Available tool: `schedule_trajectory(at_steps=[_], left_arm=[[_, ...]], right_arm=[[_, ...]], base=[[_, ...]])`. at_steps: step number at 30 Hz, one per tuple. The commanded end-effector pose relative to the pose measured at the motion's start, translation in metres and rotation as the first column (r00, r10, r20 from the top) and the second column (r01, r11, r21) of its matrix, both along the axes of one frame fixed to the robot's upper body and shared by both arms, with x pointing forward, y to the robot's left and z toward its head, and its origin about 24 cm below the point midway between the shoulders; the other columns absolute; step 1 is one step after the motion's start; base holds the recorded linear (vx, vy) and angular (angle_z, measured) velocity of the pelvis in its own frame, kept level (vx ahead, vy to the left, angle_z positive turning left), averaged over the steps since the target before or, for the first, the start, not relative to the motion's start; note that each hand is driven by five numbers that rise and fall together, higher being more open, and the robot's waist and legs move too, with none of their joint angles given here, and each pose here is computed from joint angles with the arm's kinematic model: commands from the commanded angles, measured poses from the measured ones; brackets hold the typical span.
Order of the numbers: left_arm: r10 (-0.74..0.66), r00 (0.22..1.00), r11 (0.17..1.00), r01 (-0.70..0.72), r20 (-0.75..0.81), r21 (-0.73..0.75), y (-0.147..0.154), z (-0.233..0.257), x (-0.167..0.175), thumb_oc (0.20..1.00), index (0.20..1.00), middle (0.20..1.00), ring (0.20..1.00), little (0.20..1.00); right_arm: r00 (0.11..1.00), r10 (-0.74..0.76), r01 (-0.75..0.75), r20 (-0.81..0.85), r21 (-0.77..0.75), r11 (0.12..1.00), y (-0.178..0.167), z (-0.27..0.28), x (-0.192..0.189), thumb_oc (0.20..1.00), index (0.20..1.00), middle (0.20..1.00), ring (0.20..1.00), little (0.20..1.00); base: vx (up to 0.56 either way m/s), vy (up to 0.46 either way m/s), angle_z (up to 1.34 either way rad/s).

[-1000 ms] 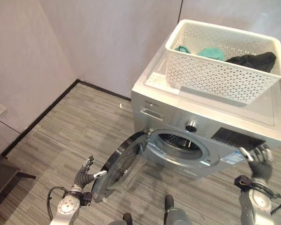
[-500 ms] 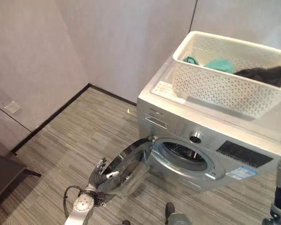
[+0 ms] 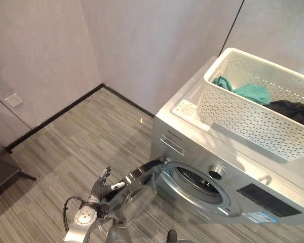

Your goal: Grab the laundry basket,head to the washer,open it,put in the laundry and shut it.

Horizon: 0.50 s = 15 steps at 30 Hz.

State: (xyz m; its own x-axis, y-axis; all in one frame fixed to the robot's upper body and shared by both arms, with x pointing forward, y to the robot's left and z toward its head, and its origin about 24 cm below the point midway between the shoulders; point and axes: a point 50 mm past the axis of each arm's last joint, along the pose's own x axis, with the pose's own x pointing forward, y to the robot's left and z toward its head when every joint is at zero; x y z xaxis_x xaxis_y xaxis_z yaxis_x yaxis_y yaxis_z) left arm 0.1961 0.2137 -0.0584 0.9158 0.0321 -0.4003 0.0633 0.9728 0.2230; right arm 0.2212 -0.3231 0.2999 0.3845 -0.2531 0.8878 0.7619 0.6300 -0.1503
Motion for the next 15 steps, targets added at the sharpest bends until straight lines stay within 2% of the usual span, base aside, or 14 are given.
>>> schedule_trajectory(at_steps=[1, 2, 5, 9, 11, 12, 13, 15], left_arm=[[-0.079, 0.990, 0.997, 0.076, 0.112, 0.035, 0.003, 0.025, 0.020, 1.000, 1.000, 1.000, 1.000, 1.000], [-0.079, 0.990, 0.996, 0.076, 0.113, 0.035, 0.002, 0.025, 0.020, 1.000, 1.000, 1.000, 1.000, 1.000], [-0.039, 0.994, 0.998, 0.033, 0.103, 0.058, 0.016, 0.025, 0.016, 1.000, 1.000, 1.000, 1.000, 1.000], [-0.029, 0.993, 0.999, 0.024, 0.115, 0.044, 0.019, 0.028, 0.015, 1.000, 1.000, 1.000, 1.000, 1.000], [-0.023, 0.994, 0.999, 0.019, 0.110, 0.039, 0.021, 0.028, 0.015, 1.000, 1.000, 1.000, 1.000, 1.000], [-0.026, 0.994, 0.999, 0.022, 0.109, 0.038, 0.021, 0.028, 0.015, 1.000, 1.000, 1.000, 1.000, 1.000], [-0.033, 0.994, 0.999, 0.029, 0.104, 0.037, 0.021, 0.028, 0.016, 1.000, 1.000, 1.000, 1.000, 1.000], [-0.048, 0.996, 0.998, 0.045, 0.078, 0.035, 0.020, 0.023, 0.013, 1.000, 1.000, 1.000, 1.000, 1.000]], right_arm=[[0.997, -0.072, 0.072, -0.001, -0.076, 0.995, -0.013, 0.026, -0.011, 1.000, 1.000, 1.000, 1.000, 1.000], [0.997, -0.072, 0.072, -0.001, -0.076, 0.995, -0.013, 0.026, -0.011, 1.000, 1.000, 1.000, 1.000, 1.000], [0.989, -0.059, 0.051, -0.137, -0.061, 0.997, -0.022, 0.014, -0.005, 1.000, 1.000, 1.000, 1.000, 1.000], [0.963, -0.043, 0.026, -0.267, -0.069, 0.997, -0.032, 0.010, 0.000, 1.000, 1.000, 1.000, 1.000, 1.000], [0.904, -0.026, 0.005, -0.428, -0.052, 0.999, -0.043, -0.003, 0.005, 1.000, 1.000, 1.000, 1.000, 1.000], [0.903, -0.027, 0.005, -0.429, -0.051, 0.999, -0.044, -0.003, 0.005, 1.000, 1.000, 1.000, 1.000, 1.000], [0.824, -0.069, 0.019, -0.562, -0.094, 0.995, -0.054, -0.010, -0.002, 1.000, 1.000, 1.000, 1.000, 1.000], [0.762, -0.100, 0.003, -0.640, -0.152, 0.988, -0.059, -0.006, -0.010, 1.000, 1.000, 1.000, 1.000, 1.000]], base=[[0.17, 0.236, -0.44], [0.13, 0.142, -0.34], [0.10, 0.092, -0.47], [0.03, -0.054, -0.18], [0.05, -0.150, 0.08], [0.10, -0.182, 0.14], [0.11, -0.173, 0.22], [0.13, -0.236, 0.45]])
